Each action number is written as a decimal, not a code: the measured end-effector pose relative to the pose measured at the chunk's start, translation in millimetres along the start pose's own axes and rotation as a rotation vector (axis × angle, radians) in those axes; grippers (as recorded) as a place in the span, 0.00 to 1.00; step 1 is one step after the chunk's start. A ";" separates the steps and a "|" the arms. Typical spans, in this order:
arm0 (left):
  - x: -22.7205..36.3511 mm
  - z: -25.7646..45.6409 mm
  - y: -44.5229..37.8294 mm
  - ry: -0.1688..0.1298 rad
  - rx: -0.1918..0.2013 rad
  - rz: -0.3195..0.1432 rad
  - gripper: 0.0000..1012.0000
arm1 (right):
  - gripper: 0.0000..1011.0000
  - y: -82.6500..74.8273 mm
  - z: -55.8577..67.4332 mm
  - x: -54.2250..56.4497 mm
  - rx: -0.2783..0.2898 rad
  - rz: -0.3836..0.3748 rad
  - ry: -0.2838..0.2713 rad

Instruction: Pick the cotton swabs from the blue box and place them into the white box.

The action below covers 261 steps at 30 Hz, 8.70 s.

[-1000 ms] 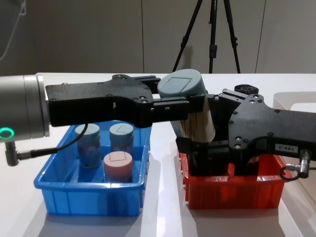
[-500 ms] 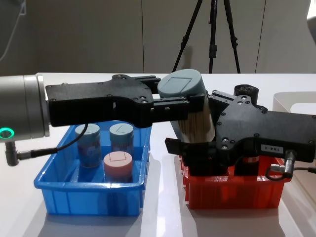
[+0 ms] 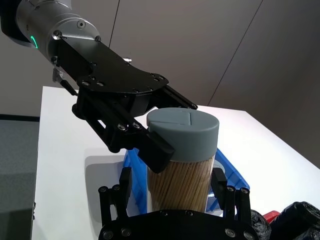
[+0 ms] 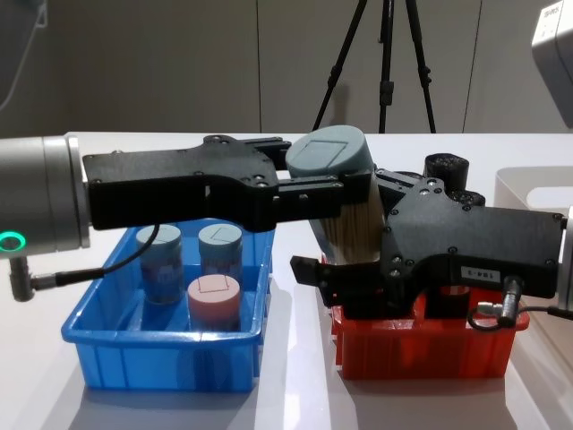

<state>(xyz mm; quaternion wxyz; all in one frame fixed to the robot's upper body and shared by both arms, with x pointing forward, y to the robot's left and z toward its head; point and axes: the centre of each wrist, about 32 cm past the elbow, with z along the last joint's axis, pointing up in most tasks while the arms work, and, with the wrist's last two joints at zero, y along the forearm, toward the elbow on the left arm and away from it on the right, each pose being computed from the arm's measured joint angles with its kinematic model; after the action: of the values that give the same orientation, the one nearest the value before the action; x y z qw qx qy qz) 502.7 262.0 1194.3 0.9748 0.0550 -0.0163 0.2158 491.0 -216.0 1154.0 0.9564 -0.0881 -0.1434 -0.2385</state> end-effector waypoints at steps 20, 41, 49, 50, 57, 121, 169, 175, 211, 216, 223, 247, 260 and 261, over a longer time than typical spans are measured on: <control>0.0 0.0 0.0 0.000 0.000 0.000 0.64 | 0.99 4.2 -0.1 -0.7 -0.002 -0.004 -0.002; 0.0 0.0 0.0 0.000 0.000 0.000 0.64 | 0.62 3.6 0.0 -0.6 -0.001 -0.004 -0.002; 0.0 0.0 0.0 0.000 0.000 0.000 0.64 | 0.62 3.7 0.1 -0.7 -0.001 -0.004 -0.002; 0.0 0.0 0.0 0.000 0.000 0.000 0.64 | 0.62 3.7 0.1 -0.7 -0.001 -0.004 -0.002; 0.0 0.0 0.0 0.000 0.000 0.000 0.64 | 0.62 3.7 0.1 -0.7 -0.001 -0.003 -0.002; 0.0 0.0 0.0 0.000 0.000 0.000 0.99 | 0.62 -32.2 2.3 16.7 0.006 -0.143 0.022; 0.0 0.0 0.0 0.000 0.000 0.000 0.99 | 0.62 -89.3 -9.5 29.1 -0.107 -0.525 0.045; 0.0 0.0 0.0 0.000 0.000 0.000 0.99 | 0.62 -91.2 -12.5 31.1 -0.118 -0.561 0.047; 0.0 0.0 0.0 0.000 0.000 0.000 0.99 | 0.62 -111.2 -19.9 39.8 -0.219 -0.788 0.050; 0.0 0.0 0.0 0.000 0.000 0.000 0.99 | 0.62 -111.9 -20.7 39.3 -0.233 -0.806 0.051; 0.0 0.0 0.0 0.000 0.000 0.000 0.99 | 0.62 -112.7 -21.4 39.2 -0.256 -0.837 0.050; 0.0 0.0 0.0 0.000 0.000 0.000 0.99 | 0.62 -109.3 -23.2 44.4 -0.313 -0.925 0.056; 0.0 0.0 0.0 0.000 0.000 0.000 0.99 | 0.62 -102.9 -30.8 55.2 -0.336 -0.948 0.070; 0.0 0.0 0.0 0.000 0.000 0.000 0.99 | 0.62 -102.2 -31.2 55.8 -0.337 -0.950 0.071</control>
<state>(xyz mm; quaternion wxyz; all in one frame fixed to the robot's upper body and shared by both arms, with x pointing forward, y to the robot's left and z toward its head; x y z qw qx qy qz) 502.7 262.1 1194.3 0.9748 0.0550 -0.0163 0.2158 496.2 -336.5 1152.5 0.7192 -0.1583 -0.0947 -0.6699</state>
